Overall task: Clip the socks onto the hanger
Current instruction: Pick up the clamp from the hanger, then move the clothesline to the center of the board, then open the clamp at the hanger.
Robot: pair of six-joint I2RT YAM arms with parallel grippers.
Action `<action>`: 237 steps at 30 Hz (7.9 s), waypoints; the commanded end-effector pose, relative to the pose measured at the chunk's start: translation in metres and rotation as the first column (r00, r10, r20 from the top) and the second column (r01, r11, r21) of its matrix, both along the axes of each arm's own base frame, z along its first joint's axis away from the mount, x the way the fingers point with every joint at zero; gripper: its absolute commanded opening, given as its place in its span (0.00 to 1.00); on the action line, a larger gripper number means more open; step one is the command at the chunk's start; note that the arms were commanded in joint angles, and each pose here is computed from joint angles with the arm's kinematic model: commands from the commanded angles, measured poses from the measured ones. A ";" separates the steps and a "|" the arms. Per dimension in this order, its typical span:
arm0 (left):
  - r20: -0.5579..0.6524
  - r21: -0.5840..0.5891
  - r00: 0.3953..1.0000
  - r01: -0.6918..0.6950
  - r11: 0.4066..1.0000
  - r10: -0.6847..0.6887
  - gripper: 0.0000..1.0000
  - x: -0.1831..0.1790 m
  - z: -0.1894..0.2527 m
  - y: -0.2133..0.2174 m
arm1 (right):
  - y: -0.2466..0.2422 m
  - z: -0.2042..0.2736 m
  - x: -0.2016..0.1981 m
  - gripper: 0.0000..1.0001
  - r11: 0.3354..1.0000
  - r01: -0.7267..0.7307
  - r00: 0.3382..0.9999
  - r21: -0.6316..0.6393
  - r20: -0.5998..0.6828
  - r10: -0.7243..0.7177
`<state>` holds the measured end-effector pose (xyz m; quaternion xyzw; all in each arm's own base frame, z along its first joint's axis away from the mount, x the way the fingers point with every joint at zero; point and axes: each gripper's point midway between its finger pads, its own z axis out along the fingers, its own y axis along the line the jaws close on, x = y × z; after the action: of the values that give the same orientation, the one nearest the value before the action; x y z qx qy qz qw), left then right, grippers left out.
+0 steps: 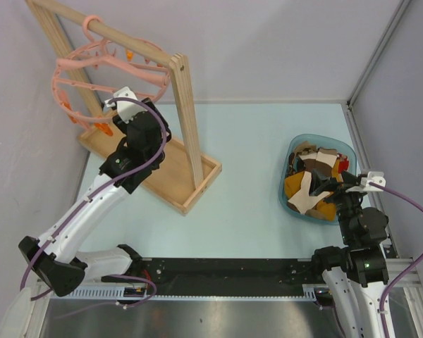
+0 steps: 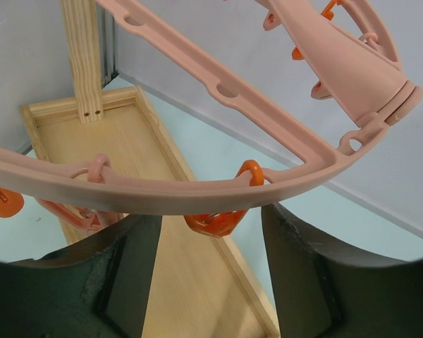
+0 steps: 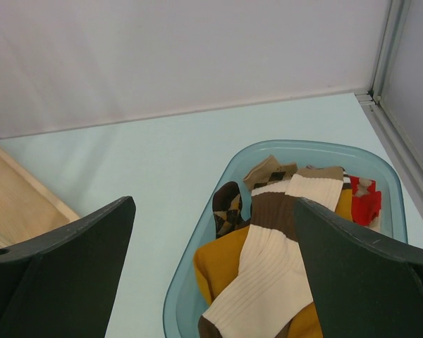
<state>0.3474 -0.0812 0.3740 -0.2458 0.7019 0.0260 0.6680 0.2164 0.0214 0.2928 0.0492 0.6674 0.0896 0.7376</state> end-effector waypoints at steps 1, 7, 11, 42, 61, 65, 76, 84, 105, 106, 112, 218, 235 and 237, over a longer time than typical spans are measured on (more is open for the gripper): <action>0.021 -0.008 1.000 0.005 1.000 -0.005 0.61 0.001 0.008 0.003 | 0.001 0.017 -0.003 1.00 1.000 -0.006 0.999 -0.003 0.050 0.006; 0.018 -0.011 0.999 0.029 1.000 -0.029 0.49 0.000 0.009 0.004 | 0.001 0.016 -0.003 1.00 1.000 -0.009 0.999 -0.004 0.047 0.009; 0.018 -0.014 0.999 0.041 0.999 -0.041 0.41 -0.002 0.011 0.006 | 0.002 0.016 -0.003 1.00 1.000 -0.015 0.999 -0.006 0.047 0.015; -0.254 0.011 0.813 0.544 0.839 -0.524 0.04 -0.032 0.001 -0.044 | 0.036 -0.027 0.023 1.00 0.985 -0.127 0.952 0.116 -0.266 0.154; -0.246 0.035 0.800 0.571 0.820 -0.547 0.00 -0.040 -0.005 -0.041 | -0.023 -0.065 0.078 1.00 0.970 0.212 0.859 0.116 -0.496 -0.128; -0.236 0.049 0.789 0.593 0.804 -0.567 0.00 -0.043 -0.004 -0.042 | -0.044 -0.071 0.092 1.00 0.949 0.312 0.795 0.030 -0.556 -0.244; -0.207 0.051 0.743 0.657 0.752 -0.636 0.00 -0.047 -0.016 -0.052 | -0.011 -0.053 0.124 0.97 0.994 0.110 0.853 0.021 -0.515 -0.083; -0.124 0.046 0.686 0.726 0.686 -0.717 0.00 -0.060 -0.003 -0.064 | 0.145 0.019 0.083 0.97 0.876 -0.474 0.841 0.090 -0.248 0.481; -0.159 0.058 0.700 0.711 0.701 -0.696 0.00 -0.062 -0.008 -0.057 | 0.362 0.021 0.083 1.00 0.764 -0.645 0.763 -0.013 0.050 0.644; -0.158 0.060 0.702 0.709 0.703 -0.694 0.00 -0.062 -0.008 -0.056 | 0.368 0.023 0.079 1.00 0.757 -0.653 0.755 -0.015 0.061 0.653; -0.159 0.071 0.713 0.698 0.713 -0.682 0.00 -0.062 -0.009 -0.053 | 0.376 0.010 0.088 1.00 0.784 -0.620 0.783 -0.004 0.055 0.620; 0.026 -0.370 0.807 0.555 0.745 -0.589 0.96 -0.100 -0.003 -0.045 | 0.438 0.087 0.061 0.00 0.391 -0.920 0.386 0.021 0.210 0.898; 0.128 -0.223 0.765 0.642 0.733 -0.631 0.87 -0.088 0.028 -0.051 | 0.444 0.082 0.063 0.00 0.455 -0.889 0.454 0.044 0.205 0.867; 0.113 -0.253 0.790 0.610 0.751 -0.603 0.83 -0.087 0.029 -0.046 | 0.444 0.082 0.066 0.00 0.484 -0.875 0.480 0.034 0.206 0.853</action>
<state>0.2566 -0.1284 0.3880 -0.0886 0.7453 -0.2890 0.5943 0.2789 0.4669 0.3505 -0.2667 0.5484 0.5058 0.6101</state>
